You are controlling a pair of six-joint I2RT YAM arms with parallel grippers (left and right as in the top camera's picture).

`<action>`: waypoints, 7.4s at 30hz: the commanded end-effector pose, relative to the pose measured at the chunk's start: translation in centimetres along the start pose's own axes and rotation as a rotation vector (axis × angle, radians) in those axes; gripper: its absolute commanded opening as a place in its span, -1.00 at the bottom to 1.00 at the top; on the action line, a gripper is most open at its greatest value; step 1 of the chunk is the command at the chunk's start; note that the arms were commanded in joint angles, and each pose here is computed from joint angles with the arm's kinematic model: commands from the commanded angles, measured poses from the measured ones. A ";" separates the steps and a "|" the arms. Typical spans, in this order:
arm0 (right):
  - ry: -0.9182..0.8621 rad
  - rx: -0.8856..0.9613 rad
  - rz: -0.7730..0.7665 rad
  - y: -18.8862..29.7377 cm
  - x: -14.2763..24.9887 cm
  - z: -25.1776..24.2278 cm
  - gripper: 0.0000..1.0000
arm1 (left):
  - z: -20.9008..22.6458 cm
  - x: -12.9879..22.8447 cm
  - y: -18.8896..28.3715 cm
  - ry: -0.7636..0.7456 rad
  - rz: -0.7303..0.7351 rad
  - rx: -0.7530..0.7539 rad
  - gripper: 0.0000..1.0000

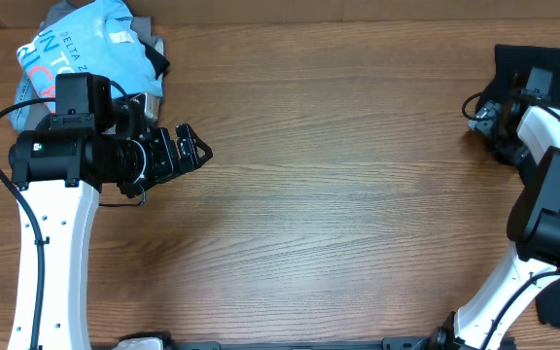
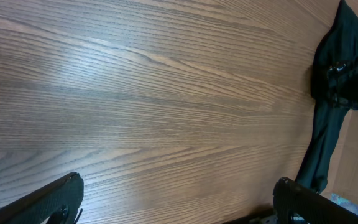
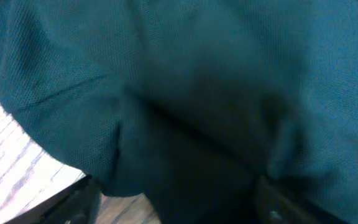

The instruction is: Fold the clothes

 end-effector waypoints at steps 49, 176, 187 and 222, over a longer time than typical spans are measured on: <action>0.978 -0.626 0.266 33.1 34.0 14.9 0.24 | -2.7 -3.2 7.5 -0.259 -0.196 -0.124 0.97; 0.006 0.007 0.790 8.0 22.0 -9.2 0.21 | -4.6 -6.4 -13.0 -0.538 0.222 0.041 0.76; -0.035 0.133 0.704 8.0 20.4 -11.9 -0.92 | -4.6 -6.4 -13.0 -0.542 0.223 0.040 0.81; -0.200 -0.149 0.635 12.6 14.2 -12.0 0.50 | -12.6 -8.5 -33.7 -0.911 -0.074 -0.020 0.48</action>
Point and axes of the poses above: each gripper's point midway between its finger pads, its own y axis back along the fingers, its own z axis along the line the jaws close on, x = y × z, the point moved 3 cm from there along y, back along the fingers, and after that the axes turned 8 degrees about -y, right-handed, at the moved point
